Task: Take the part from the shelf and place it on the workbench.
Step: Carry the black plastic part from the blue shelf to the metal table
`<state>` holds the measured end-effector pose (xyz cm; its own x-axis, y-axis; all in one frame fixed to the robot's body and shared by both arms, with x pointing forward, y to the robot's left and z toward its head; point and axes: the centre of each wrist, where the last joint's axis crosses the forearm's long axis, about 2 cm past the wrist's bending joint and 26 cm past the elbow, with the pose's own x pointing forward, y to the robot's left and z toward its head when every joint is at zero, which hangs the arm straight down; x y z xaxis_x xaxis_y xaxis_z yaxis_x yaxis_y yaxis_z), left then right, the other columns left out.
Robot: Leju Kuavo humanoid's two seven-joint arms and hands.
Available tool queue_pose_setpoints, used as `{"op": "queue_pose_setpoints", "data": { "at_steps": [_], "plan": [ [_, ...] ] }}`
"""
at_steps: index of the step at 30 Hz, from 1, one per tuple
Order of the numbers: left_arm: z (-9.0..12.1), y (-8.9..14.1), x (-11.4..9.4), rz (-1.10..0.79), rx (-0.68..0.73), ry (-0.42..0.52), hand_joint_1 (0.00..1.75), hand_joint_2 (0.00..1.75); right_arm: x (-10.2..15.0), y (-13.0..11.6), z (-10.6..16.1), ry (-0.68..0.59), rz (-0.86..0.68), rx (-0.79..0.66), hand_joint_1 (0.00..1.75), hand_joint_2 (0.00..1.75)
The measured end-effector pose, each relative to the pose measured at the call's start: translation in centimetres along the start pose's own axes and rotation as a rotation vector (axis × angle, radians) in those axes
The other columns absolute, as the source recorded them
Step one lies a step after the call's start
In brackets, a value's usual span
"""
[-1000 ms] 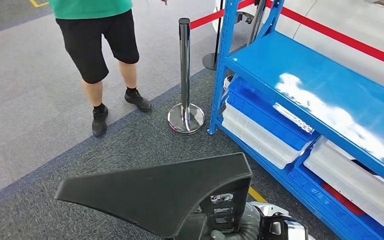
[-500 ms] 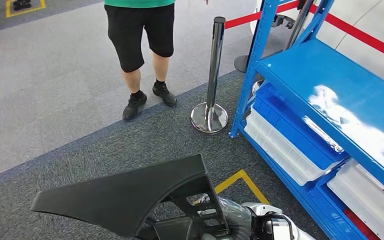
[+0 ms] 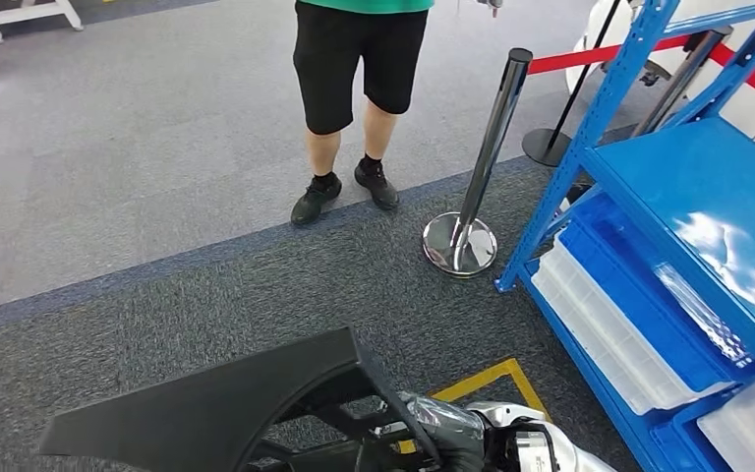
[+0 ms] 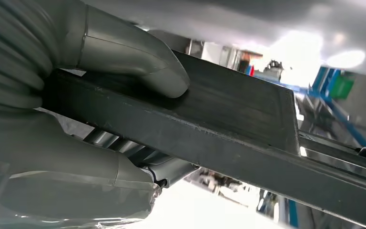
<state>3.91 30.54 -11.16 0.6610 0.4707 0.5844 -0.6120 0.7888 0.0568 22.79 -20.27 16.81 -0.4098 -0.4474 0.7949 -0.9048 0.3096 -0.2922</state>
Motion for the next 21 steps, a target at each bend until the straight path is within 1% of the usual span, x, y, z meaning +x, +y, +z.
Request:
{"op": "queue_pose_setpoints", "data": {
  "at_steps": [5, 8, 13, 18, 21],
  "plan": [
    [0.1, -0.1, -0.2, 0.023, -0.006, -0.006, 0.00, 1.75, 0.3, -1.5, -0.9, 0.019, 0.025, 0.027, 1.75, 1.75],
    [0.2, -0.4, -0.3, 0.028, -0.021, -0.006, 0.00, 1.75, 0.7, -2.4, -1.0, 0.034, 0.052, 0.033, 1.75, 1.75],
    [0.3, -0.8, -0.3, 0.030, -0.048, -0.006, 0.00, 1.75, 0.9, -2.7, -0.7, 0.061, 0.080, 0.035, 1.75, 1.75],
    [0.4, -1.0, -0.5, 0.033, -0.065, -0.009, 0.00, 1.75, 1.1, -3.0, -0.9, 0.056, 0.127, 0.019, 1.75, 1.75],
    [0.5, -0.9, -0.6, 0.028, -0.071, -0.012, 0.00, 1.75, 1.3, -3.5, -1.2, 0.052, 0.136, 0.024, 1.75, 1.75]
  ]
}}
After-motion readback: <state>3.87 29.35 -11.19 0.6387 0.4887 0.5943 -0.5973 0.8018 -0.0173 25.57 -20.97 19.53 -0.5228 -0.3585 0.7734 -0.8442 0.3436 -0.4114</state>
